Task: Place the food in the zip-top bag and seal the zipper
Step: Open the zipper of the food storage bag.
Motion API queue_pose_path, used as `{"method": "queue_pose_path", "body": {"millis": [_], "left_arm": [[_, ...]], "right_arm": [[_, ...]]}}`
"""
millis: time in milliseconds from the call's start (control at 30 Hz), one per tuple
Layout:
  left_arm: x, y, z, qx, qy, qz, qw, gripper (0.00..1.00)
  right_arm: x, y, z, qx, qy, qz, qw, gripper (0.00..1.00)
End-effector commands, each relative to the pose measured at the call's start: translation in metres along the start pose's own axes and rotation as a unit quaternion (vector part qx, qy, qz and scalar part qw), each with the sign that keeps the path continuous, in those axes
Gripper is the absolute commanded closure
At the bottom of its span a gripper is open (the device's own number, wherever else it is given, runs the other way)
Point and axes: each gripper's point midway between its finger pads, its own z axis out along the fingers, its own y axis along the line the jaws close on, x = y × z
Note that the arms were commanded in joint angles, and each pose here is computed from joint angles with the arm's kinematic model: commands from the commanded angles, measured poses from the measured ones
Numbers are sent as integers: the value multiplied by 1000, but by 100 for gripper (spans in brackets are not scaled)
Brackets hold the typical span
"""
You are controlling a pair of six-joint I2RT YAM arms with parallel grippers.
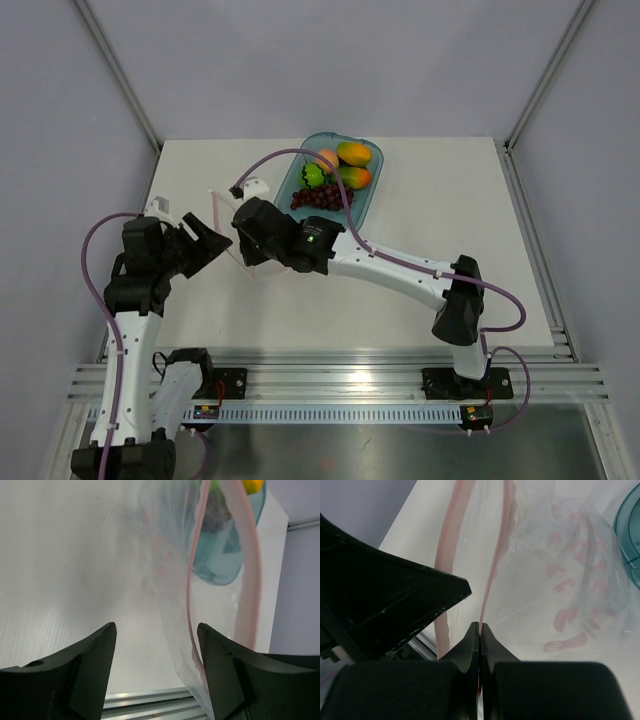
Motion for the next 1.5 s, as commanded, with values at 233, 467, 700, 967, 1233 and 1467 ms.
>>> {"method": "queue_pose_path", "body": {"millis": [233, 467, 700, 967, 1233, 1467], "left_arm": [[14, 9, 27, 14, 21, -24, 999, 67], [-46, -11, -11, -32, -52, 53, 997, 100], [-120, -47, -77, -82, -136, 145, 977, 100], [-59, -32, -20, -44, 11, 167, 985, 100], [8, -14, 29, -14, 113, 148, 982, 100], [10, -14, 32, -27, 116, 164, 979, 100]], "right_arm": [[-11, 15, -15, -32, -13, 35, 999, 100], [-39, -1, -14, 7, -39, 24, 999, 100], [-93, 13, -33, -3, -91, 53, 994, 100], [-37, -66, 8, 68, -53, 194, 977, 100], [25, -94, 35, 92, 16, 204, 975, 99], [19, -92, 31, 81, 13, 168, 982, 61]]}}
